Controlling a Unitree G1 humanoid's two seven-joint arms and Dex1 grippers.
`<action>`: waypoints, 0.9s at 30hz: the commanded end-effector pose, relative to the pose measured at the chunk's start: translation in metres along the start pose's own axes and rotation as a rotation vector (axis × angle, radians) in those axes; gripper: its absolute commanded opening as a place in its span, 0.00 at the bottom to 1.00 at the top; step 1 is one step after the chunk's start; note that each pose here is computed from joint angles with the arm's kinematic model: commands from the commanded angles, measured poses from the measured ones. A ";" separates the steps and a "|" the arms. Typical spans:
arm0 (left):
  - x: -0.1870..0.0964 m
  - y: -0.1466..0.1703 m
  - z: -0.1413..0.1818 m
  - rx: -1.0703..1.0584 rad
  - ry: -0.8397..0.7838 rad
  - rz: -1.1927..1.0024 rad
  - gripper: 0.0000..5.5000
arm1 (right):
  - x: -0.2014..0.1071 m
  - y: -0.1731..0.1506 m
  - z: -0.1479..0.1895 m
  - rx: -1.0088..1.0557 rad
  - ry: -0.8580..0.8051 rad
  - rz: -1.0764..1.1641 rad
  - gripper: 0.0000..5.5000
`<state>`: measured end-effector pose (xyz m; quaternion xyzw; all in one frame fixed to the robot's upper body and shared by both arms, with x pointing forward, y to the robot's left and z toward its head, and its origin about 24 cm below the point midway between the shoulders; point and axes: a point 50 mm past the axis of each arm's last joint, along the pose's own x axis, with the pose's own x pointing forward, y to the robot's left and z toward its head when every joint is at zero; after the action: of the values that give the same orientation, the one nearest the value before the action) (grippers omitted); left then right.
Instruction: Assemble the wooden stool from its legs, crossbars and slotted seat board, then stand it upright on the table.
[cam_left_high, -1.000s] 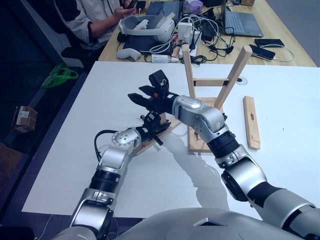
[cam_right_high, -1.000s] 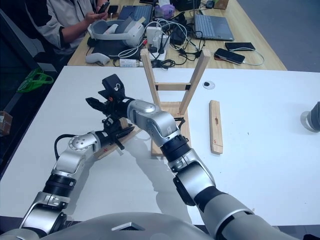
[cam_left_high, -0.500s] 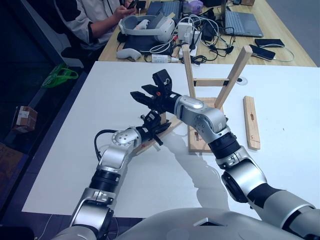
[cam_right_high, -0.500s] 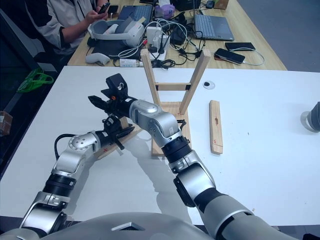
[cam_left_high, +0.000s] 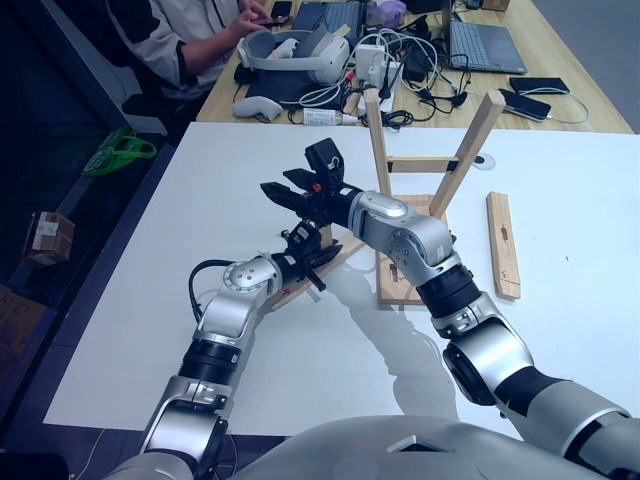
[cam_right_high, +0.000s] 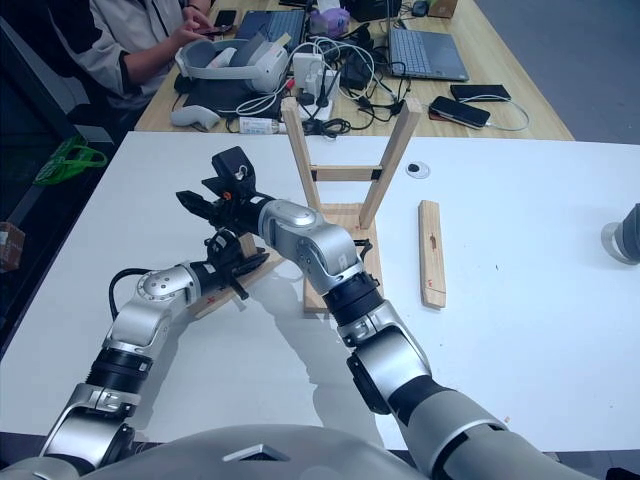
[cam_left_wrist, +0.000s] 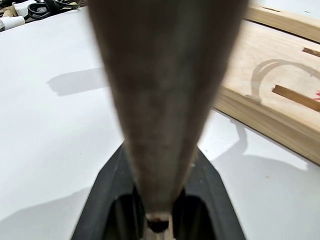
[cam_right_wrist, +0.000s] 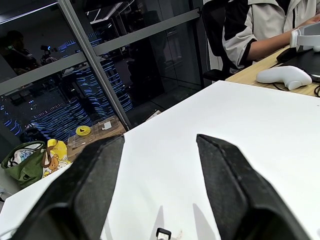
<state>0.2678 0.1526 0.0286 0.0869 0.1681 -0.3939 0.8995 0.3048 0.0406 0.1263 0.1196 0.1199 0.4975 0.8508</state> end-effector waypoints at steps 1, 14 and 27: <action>-0.001 -0.003 -0.004 -0.005 0.007 -0.007 0.11 | 0.012 0.018 -0.019 0.107 0.034 0.024 0.49; -0.006 0.003 0.005 0.006 -0.054 0.032 0.11 | 0.015 0.017 -0.015 0.104 0.015 0.018 0.49; -0.007 0.001 0.005 0.009 -0.060 0.023 0.11 | 0.011 0.012 0.016 0.106 -0.094 0.006 0.49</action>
<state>0.2635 0.1557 0.0294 0.0791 0.1555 -0.3848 0.9064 0.3145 0.0298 0.1239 0.1475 0.1247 0.4633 0.8649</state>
